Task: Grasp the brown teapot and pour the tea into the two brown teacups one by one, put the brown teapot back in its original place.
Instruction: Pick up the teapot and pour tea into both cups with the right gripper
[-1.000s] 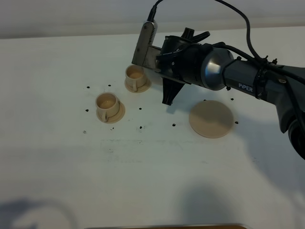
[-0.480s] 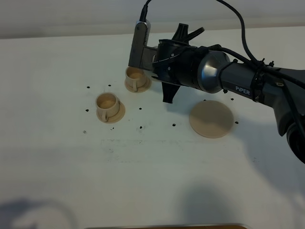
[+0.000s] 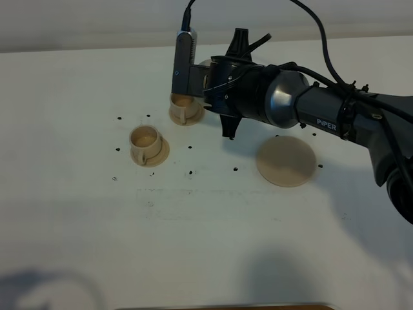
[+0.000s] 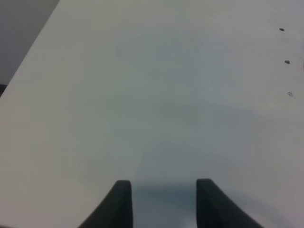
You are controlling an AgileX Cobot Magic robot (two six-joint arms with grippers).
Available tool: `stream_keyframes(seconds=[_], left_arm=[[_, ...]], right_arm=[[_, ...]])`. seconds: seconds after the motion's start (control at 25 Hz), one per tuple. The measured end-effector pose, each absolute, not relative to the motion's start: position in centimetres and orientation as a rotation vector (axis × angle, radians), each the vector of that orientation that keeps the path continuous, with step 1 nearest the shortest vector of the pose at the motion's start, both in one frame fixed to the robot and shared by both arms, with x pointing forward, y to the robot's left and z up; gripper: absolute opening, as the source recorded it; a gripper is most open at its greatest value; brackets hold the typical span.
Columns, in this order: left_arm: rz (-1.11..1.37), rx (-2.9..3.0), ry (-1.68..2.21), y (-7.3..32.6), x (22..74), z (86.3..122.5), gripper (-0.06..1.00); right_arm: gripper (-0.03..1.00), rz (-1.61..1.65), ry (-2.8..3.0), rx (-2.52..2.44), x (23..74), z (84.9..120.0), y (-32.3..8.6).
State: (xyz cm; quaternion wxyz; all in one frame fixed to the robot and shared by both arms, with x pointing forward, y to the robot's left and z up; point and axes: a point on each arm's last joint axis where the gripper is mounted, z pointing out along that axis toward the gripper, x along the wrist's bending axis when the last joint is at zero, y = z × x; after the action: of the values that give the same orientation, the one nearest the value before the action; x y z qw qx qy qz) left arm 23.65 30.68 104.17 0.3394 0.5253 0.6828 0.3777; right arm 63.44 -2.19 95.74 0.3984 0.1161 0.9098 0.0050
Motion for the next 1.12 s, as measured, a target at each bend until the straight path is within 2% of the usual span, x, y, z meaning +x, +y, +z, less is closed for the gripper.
stream_keyframes(seconds=[0.56, 1.12], left_arm=[[0.983, 1.368, 1.778, 30.7, 23.7, 104.2, 0.31], [0.983, 1.368, 1.778, 30.7, 23.7, 104.2, 0.31]], right_arm=[[0.11, -0.087, 2.307, 0.183, 63.6, 93.6, -1.8], [0.11, -0.145, 2.267, 0.149, 63.9, 94.1, -2.0]])
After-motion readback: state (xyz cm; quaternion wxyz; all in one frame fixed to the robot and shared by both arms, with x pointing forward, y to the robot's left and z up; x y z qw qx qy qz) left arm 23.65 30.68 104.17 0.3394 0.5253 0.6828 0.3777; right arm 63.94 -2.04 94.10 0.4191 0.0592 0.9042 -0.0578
